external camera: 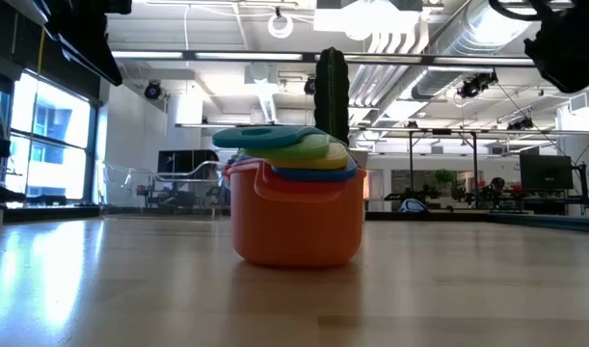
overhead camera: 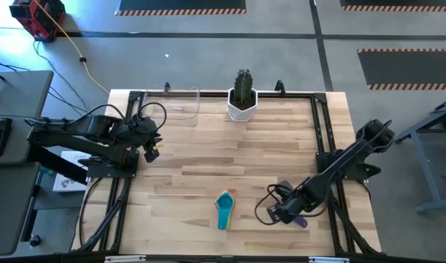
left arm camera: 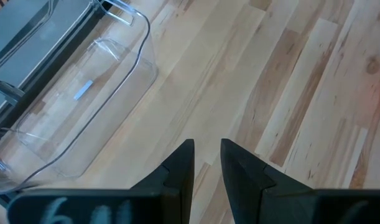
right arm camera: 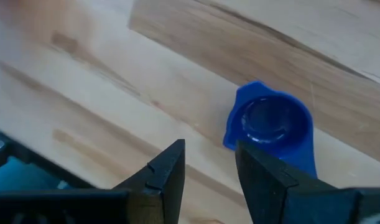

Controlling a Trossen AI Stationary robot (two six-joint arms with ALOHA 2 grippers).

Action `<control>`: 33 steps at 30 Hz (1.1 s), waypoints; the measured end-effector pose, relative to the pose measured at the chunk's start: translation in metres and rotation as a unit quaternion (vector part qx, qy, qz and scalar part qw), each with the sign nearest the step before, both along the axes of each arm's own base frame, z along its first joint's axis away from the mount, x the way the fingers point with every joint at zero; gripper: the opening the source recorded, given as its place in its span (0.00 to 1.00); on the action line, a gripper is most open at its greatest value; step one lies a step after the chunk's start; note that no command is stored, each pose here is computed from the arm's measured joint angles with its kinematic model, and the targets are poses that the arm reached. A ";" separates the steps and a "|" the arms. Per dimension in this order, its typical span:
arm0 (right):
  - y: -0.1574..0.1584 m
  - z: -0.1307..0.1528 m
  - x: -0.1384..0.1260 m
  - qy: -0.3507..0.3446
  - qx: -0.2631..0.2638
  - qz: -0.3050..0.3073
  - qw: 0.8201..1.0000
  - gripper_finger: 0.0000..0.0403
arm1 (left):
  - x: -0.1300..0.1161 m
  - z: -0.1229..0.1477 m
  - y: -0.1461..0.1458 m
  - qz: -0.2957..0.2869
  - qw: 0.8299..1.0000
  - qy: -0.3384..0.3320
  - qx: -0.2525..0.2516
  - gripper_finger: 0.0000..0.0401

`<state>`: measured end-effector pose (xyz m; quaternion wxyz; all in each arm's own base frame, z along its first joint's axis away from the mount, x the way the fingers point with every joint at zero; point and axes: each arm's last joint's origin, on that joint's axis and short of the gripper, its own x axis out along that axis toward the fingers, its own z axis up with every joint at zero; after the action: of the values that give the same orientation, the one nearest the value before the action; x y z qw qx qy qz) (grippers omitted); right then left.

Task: Nest measuring cups in basket
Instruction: Stack the purple measuring cup on the light blue measuring cup

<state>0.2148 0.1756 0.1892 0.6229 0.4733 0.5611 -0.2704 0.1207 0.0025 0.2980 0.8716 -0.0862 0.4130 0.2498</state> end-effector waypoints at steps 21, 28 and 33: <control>0.007 -0.045 0.009 0.069 -0.049 -0.028 0.996 0.21 | 0.000 0.000 0.000 0.004 1.000 -0.002 -0.003 0.17; 0.007 -0.043 0.009 0.070 -0.045 -0.037 0.996 0.03 | 0.000 0.000 0.000 0.004 1.000 -0.002 -0.003 0.17; 0.011 -0.033 0.016 0.061 -0.042 -0.041 0.996 0.01 | 0.000 0.000 0.000 0.003 1.000 -0.002 -0.005 0.17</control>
<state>0.2305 0.1868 0.1560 0.5953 0.4525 0.5659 -0.3473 0.1207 0.0024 0.2980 0.8713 -0.0919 0.4123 0.2499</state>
